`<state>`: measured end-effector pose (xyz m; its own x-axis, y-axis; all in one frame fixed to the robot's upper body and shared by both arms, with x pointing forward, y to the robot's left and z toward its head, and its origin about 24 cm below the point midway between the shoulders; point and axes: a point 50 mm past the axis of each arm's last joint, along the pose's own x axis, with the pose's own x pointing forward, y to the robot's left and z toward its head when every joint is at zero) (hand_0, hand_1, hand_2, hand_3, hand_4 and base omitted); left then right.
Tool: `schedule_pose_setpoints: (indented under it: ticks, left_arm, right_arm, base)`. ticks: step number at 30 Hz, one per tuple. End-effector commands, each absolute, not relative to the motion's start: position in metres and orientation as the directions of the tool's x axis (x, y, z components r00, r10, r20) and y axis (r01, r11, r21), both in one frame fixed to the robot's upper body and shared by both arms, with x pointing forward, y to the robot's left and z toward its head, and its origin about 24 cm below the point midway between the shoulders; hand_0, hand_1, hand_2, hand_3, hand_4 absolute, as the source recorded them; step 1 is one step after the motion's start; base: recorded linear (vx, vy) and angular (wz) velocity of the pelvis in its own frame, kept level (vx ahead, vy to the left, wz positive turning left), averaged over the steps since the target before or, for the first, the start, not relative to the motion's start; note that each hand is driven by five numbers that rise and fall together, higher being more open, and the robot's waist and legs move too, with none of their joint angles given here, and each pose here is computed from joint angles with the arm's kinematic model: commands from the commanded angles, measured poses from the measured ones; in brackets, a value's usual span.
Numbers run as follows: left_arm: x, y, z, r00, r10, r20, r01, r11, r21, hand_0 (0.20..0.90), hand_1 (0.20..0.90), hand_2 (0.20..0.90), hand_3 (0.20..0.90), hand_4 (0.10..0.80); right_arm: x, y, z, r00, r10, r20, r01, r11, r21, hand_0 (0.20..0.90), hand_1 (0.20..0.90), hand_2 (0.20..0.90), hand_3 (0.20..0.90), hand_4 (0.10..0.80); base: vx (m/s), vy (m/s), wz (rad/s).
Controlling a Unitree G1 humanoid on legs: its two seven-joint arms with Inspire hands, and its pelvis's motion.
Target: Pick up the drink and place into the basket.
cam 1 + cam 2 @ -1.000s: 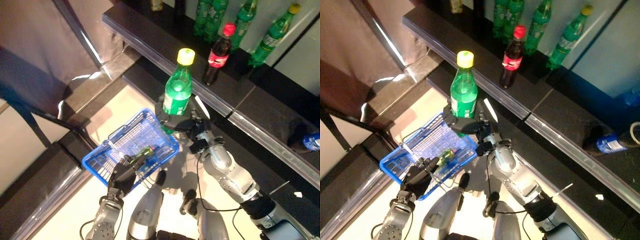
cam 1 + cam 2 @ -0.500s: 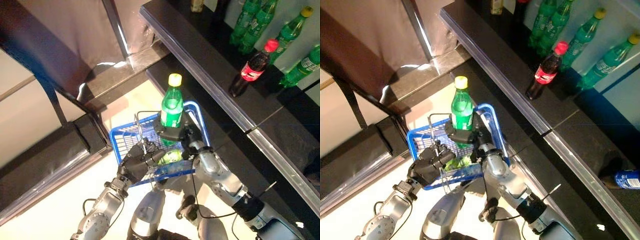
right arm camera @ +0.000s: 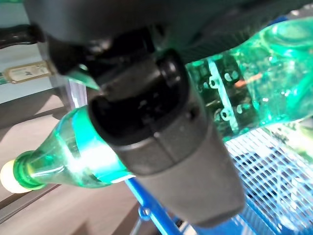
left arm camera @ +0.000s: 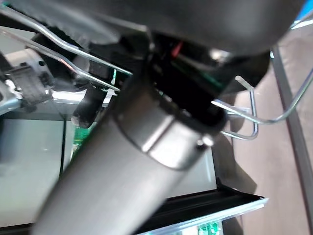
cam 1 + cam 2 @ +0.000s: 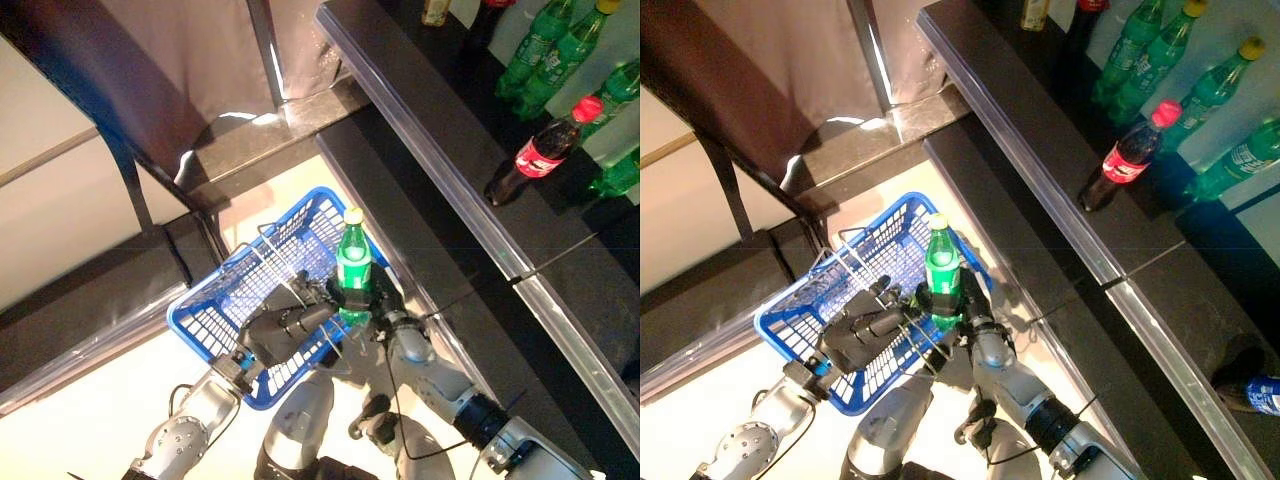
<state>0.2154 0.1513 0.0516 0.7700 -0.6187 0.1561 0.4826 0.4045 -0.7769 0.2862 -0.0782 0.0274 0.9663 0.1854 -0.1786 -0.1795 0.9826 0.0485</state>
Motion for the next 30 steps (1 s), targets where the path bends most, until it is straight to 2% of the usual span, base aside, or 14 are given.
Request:
schedule_pose_setpoints:
  ticks: [1, 10, 17, 22, 25, 26, 30]
  left_arm:
    - [0.186, 0.094, 0.160, 0.223, -0.617, 0.755, 0.903, -0.162, -0.399, 0.300, 0.300, 0.300, 0.200, 0.100]
    - [0.188, 0.103, 0.161, 0.254, -0.610, 0.750, 0.898, -0.141, -0.418, 0.300, 0.300, 0.300, 0.200, 0.100]
    - [0.186, 0.104, 0.161, 0.232, -0.620, 0.749, 0.894, -0.167, -0.415, 0.300, 0.300, 0.300, 0.200, 0.100]
    - [0.185, 0.102, 0.162, 0.209, -0.619, 0.757, 0.892, -0.196, -0.407, 0.300, 0.300, 0.300, 0.200, 0.100]
    - [0.183, 0.102, 0.162, 0.195, -0.625, 0.756, 0.893, -0.206, -0.401, 0.300, 0.300, 0.300, 0.200, 0.100]
    - [0.182, 0.102, 0.161, 0.186, -0.632, 0.752, 0.893, -0.211, -0.398, 0.300, 0.300, 0.300, 0.200, 0.100]
    - [0.182, 0.102, 0.160, 0.174, -0.642, 0.746, 0.890, -0.221, -0.398, 0.300, 0.300, 0.300, 0.200, 0.100]
  right_arm:
    - [0.286, -0.033, 0.077, 0.936, 0.332, 0.119, -0.347, 0.929, 0.133, 0.300, 0.300, 0.300, 0.200, 0.100]
    - [0.285, -0.041, 0.045, 0.951, 0.308, -0.013, -0.302, 0.941, 0.155, 0.300, 0.300, 0.300, 0.200, 0.100]
    - [0.281, -0.048, 0.013, 0.941, 0.292, -0.169, -0.253, 0.943, 0.217, 0.300, 0.300, 0.300, 0.200, 0.100]
    - [0.273, -0.047, -0.010, 0.887, 0.348, -0.303, -0.177, 0.863, 0.473, 0.300, 0.300, 0.300, 0.200, 0.100]
    - [0.271, -0.047, -0.015, 0.873, 0.363, -0.327, -0.135, 0.822, 0.552, 0.300, 0.300, 0.300, 0.200, 0.100]
    - [0.269, -0.044, -0.020, 0.852, 0.402, -0.336, -0.093, 0.748, 0.658, 0.300, 0.300, 0.300, 0.200, 0.100]
    - [0.269, -0.048, -0.027, 0.840, 0.418, -0.347, -0.024, 0.666, 0.746, 0.300, 0.300, 0.300, 0.200, 0.100]
  base:
    - [0.000, 0.000, 0.00]
    - [0.000, 0.000, 0.00]
    - [0.000, 0.000, 0.00]
    - [0.000, 0.000, 0.00]
    - [0.001, -0.011, 0.01]
    - [0.000, 0.000, 0.00]
    - [0.000, 0.000, 0.00]
